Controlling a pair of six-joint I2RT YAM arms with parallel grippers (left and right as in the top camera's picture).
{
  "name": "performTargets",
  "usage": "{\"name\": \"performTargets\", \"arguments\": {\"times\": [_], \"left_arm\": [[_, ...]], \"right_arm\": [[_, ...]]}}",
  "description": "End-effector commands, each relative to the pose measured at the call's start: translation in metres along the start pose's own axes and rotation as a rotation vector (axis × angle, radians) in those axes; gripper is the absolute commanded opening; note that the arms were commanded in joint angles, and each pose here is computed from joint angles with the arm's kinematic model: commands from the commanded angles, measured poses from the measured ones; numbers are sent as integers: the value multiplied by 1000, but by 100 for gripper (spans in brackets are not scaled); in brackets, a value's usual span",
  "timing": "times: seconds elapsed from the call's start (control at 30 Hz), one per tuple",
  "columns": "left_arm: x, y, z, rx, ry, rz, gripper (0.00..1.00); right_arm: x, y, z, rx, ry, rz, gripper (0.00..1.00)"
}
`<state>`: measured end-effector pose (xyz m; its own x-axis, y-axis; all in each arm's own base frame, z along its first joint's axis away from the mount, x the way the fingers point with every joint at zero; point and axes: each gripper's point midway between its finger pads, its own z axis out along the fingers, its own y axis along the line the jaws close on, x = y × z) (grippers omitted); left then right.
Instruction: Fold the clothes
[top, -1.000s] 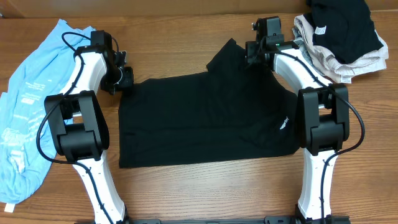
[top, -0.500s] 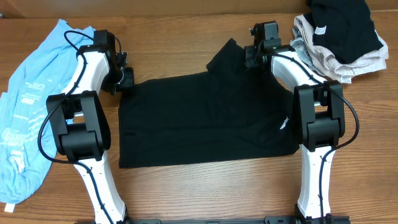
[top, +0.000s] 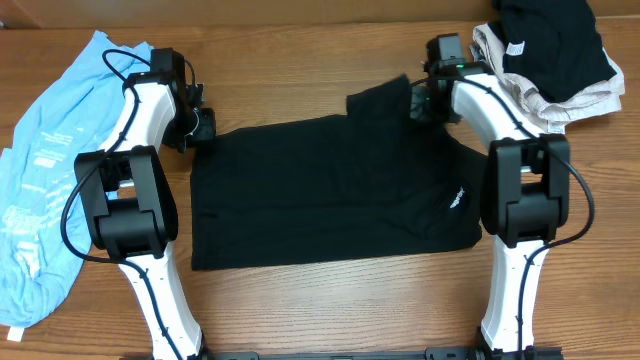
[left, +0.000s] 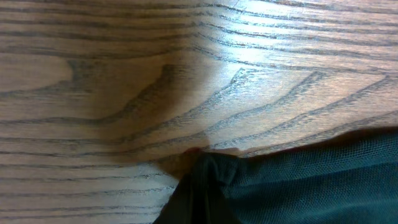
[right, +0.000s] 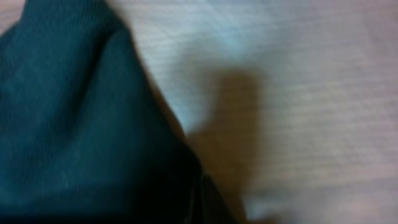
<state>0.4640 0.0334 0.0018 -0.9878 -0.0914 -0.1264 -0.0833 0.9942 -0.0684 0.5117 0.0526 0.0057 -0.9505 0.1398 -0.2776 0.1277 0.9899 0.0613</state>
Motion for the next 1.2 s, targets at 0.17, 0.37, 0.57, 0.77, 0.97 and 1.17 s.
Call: {"name": "performTargets", "arguments": {"times": [0.17,0.37,0.57,0.77,0.97,1.17], "left_arm": [[13,19,23,-82,59,-18,4],[14,19,23,-81,60,-19,4],[15,19,23,-81,67,-18,4],[16,18,23,-81,71,-17,4],[16,18,23,-81,72,-18,4],[16,18,23,-81,71,-17,4]], "right_arm": [[-3,-9,-25,-30,6,67,56],[-46,-1,-43,-68,-139,27,63],[-85,20,-46,-101,-307,-88,63],[-85,23,-21,-104,-308,-114,59],[-82,31,-5,-147,-295,-126,52],[-73,36,18,-170,-263,-128,51]]}}
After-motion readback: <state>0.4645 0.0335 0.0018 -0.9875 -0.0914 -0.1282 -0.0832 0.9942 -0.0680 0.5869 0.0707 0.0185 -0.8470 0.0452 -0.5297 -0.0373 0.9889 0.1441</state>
